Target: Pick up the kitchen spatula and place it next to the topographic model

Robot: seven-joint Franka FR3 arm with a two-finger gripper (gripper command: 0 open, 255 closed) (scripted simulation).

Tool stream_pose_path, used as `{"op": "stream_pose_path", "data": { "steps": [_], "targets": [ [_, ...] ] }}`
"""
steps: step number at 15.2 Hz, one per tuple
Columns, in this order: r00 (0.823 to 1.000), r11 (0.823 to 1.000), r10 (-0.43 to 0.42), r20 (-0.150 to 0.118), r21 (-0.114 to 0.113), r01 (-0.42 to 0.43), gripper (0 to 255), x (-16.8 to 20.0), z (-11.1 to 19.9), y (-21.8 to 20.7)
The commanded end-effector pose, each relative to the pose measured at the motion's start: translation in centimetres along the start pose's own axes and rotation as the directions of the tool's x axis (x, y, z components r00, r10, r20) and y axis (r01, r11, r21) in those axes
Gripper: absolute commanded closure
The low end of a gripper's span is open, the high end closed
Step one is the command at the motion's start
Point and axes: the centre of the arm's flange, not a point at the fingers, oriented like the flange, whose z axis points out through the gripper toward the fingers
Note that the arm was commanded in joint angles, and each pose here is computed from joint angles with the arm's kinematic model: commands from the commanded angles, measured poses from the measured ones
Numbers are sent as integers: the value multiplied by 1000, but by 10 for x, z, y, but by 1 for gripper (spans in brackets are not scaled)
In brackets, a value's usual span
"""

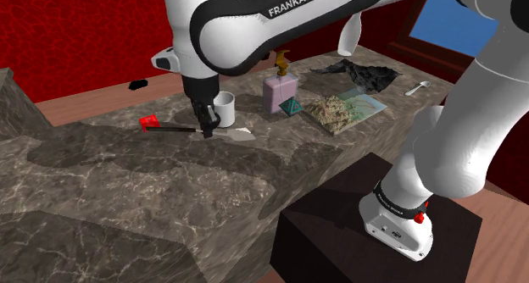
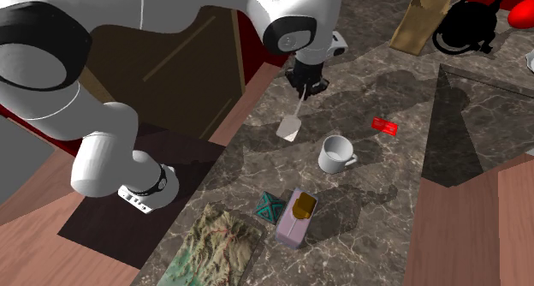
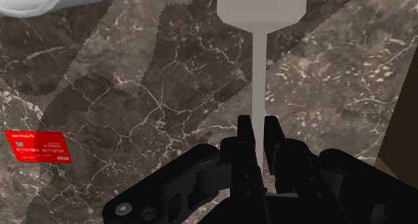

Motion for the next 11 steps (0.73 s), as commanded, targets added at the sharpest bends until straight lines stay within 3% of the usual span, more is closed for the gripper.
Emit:
{"op": "stream_pose_path", "data": {
  "steps": [1,11],
  "targets": [
    [1000,1000,-1,0,1,1,255,-26,-4,10],
    [1000,1000,-1,0,1,1,255,-145,-12,68]
  ]
}}
